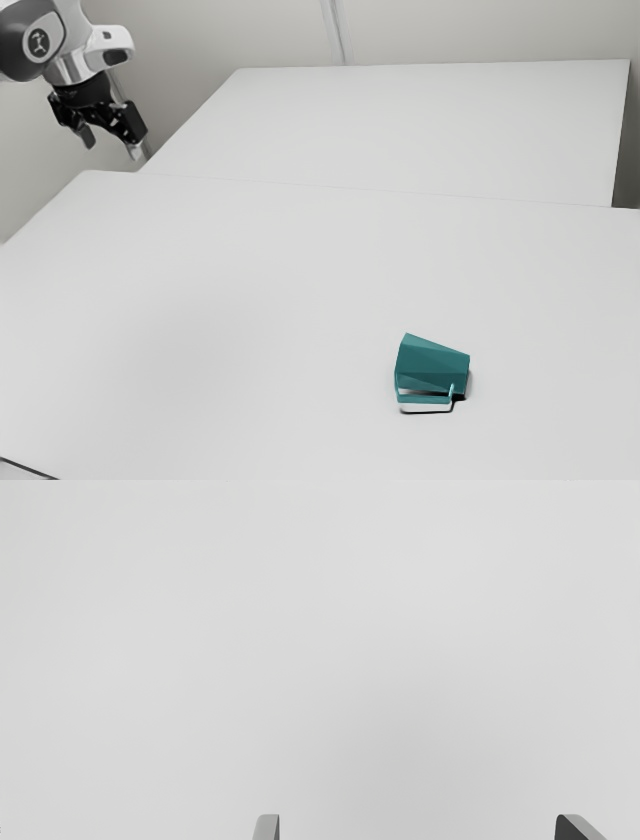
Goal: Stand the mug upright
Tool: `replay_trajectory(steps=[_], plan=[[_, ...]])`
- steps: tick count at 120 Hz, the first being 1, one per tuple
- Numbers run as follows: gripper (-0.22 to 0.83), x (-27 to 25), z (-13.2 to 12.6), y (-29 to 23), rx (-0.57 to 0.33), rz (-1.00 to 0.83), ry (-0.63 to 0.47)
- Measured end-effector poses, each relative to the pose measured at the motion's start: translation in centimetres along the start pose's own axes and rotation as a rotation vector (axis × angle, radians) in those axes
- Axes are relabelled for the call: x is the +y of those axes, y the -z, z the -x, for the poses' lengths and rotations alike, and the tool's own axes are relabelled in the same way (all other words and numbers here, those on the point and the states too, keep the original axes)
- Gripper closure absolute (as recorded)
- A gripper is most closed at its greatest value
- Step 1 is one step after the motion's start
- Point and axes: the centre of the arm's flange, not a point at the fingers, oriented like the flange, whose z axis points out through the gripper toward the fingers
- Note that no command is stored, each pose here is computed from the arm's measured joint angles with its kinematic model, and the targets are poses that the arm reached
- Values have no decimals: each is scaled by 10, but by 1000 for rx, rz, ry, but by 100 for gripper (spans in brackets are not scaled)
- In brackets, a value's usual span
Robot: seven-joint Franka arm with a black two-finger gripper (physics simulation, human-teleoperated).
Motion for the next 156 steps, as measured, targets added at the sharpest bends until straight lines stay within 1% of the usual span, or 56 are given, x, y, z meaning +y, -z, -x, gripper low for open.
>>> replay_trajectory(steps=[17, 23, 36, 43, 56, 68, 82, 96, 114, 137, 156], plan=[[0, 1, -4, 2, 19, 2, -26], [0, 10, -8, 1, 23, 9, -48], [0, 29, -20, -20, 12, 28, -89], [0, 38, -27, -31, 10, 73, -96], [0, 60, -39, -63, -15, 214, -86], [0, 83, -40, -105, -77, 367, -55], [0, 110, -25, -150, -169, 539, 19], [0, 132, -10, -184, -239, 647, 96], [0, 158, -10, -219, -307, 735, 177], [0, 237, -5, -245, -411, 803, 173], [0, 272, 8, -272, -494, 842, 229]])
